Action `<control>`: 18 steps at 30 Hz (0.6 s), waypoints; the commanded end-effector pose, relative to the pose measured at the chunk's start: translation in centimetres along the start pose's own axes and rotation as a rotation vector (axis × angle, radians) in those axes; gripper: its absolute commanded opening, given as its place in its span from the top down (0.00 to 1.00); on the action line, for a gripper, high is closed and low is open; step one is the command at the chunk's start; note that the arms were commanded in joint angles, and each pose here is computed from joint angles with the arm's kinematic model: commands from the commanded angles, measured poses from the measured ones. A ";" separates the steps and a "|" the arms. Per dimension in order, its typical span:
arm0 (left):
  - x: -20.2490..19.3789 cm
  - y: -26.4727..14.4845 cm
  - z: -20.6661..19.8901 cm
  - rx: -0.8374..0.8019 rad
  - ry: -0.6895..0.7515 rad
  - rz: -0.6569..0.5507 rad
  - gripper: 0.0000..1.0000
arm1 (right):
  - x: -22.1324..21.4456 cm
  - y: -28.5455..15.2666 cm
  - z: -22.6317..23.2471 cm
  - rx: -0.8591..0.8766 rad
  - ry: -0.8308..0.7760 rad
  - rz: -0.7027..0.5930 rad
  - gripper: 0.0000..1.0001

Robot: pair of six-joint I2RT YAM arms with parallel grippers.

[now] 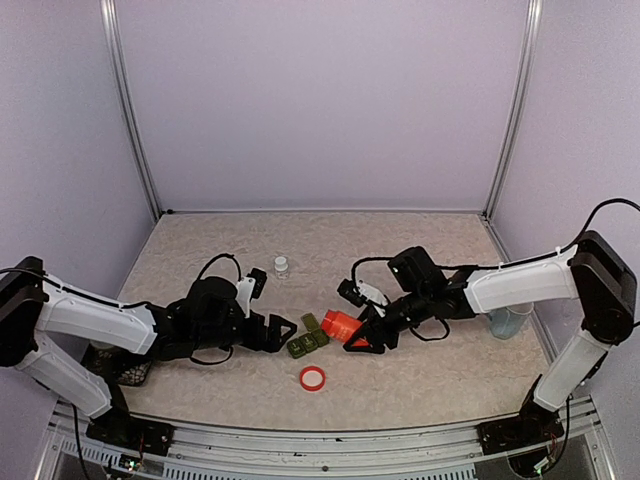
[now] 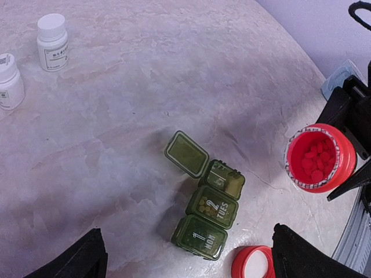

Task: Sort the pills into containers

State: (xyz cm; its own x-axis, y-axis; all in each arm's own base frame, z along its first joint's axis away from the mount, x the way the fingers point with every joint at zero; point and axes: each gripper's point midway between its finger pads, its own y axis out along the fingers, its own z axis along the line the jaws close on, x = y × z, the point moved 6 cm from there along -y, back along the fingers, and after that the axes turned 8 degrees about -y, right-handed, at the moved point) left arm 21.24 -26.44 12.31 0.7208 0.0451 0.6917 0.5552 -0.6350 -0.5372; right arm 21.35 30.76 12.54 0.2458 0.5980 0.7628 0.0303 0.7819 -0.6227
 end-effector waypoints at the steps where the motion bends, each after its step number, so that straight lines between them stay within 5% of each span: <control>1: 0.0 0.2 0.1 -0.012 -0.003 -0.007 0.04 | 0.6 0.6 0.1 0.019 -0.023 0.006 0.69; 18: 0.2 0.1 -0.2 -0.027 -0.011 -0.014 0.04 | 0.2 2.0 -0.8 0.015 0.000 0.104 0.70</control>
State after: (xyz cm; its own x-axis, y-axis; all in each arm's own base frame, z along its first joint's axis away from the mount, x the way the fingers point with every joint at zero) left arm 21.24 -26.71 12.16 0.7256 0.0459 0.6865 0.5452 -0.6470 -0.5330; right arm 22.27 31.64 11.50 0.2591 0.6428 0.7209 0.0083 0.7449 -0.6671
